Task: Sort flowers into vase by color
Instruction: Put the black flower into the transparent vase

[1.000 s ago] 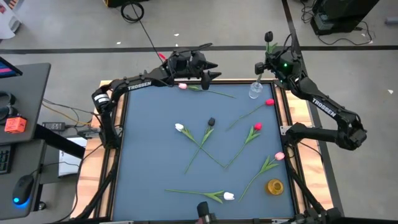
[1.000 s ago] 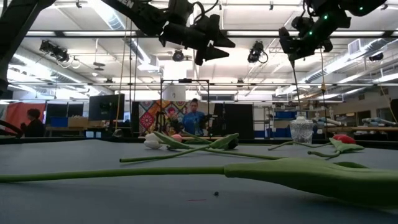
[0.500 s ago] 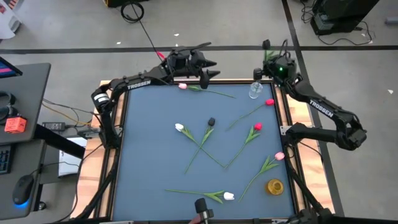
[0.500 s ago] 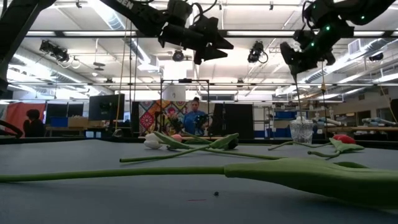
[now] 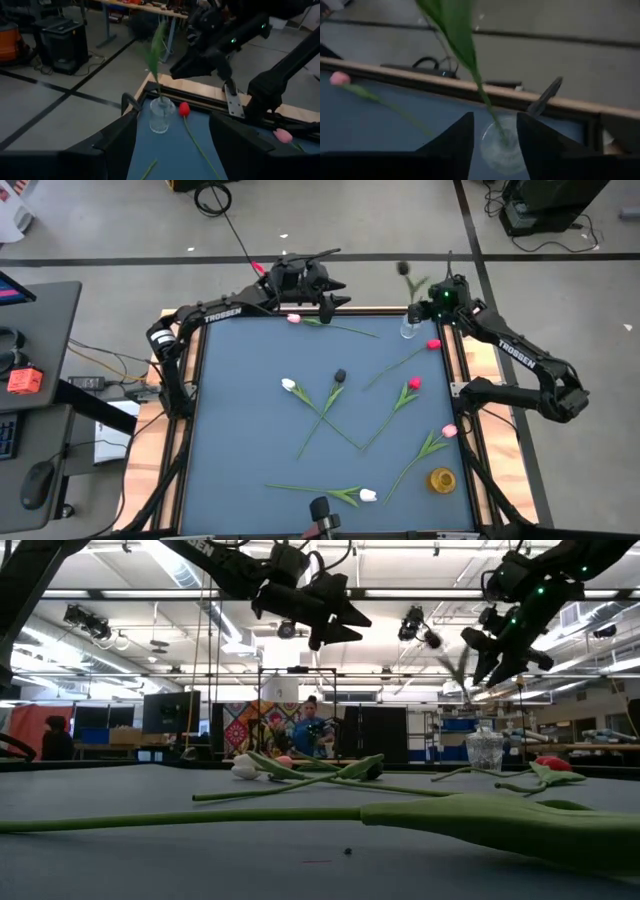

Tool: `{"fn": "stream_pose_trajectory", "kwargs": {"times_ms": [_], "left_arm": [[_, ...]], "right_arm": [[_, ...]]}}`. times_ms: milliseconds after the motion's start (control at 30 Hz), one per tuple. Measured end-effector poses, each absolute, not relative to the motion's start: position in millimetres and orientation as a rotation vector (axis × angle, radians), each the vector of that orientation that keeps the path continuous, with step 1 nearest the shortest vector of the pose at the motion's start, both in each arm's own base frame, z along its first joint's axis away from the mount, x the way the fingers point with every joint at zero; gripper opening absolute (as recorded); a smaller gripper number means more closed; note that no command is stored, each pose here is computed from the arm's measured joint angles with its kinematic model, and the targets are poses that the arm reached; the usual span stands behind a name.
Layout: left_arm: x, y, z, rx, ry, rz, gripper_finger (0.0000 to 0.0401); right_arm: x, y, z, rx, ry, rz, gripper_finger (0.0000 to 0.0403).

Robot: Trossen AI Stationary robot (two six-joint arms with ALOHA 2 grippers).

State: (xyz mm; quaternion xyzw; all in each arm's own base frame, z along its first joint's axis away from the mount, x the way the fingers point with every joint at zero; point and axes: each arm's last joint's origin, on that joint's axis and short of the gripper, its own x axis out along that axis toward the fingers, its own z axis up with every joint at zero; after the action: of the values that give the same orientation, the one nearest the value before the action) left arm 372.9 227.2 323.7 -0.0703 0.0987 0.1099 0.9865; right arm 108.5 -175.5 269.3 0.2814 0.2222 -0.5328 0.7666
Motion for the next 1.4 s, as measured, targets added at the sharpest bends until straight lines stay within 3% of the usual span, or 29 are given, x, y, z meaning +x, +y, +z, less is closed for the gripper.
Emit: {"fn": "stream_pose_trajectory", "kwargs": {"times_ms": [133,433,667,900,1400], "left_arm": [[370.4,228.4,318.4,-0.168,0.251,0.225,0.0254],[366.5,229.0,309.9,-0.182,0.338,0.224,0.0254],[365.0,227.8,305.3,-0.207,0.384,0.223,0.0254],[379.3,226.5,283.2,-0.285,0.415,0.207,0.0254],[431.7,118.1,271.6,-0.36,0.464,0.236,0.0254]], "right_arm": [[106.8,-174.2,279.7,0.73,0.445,-1.158,0.0179],[103.8,-166.4,298.3,0.902,0.452,-1.15,0.0174],[100.9,-142.4,310.3,1.061,0.612,-1.13,0.0174],[109.0,-114.7,307.0,1.148,0.737,-0.973,0.0174],[119.0,-54.2,271.0,1.061,0.816,-0.682,0.0173]]}}
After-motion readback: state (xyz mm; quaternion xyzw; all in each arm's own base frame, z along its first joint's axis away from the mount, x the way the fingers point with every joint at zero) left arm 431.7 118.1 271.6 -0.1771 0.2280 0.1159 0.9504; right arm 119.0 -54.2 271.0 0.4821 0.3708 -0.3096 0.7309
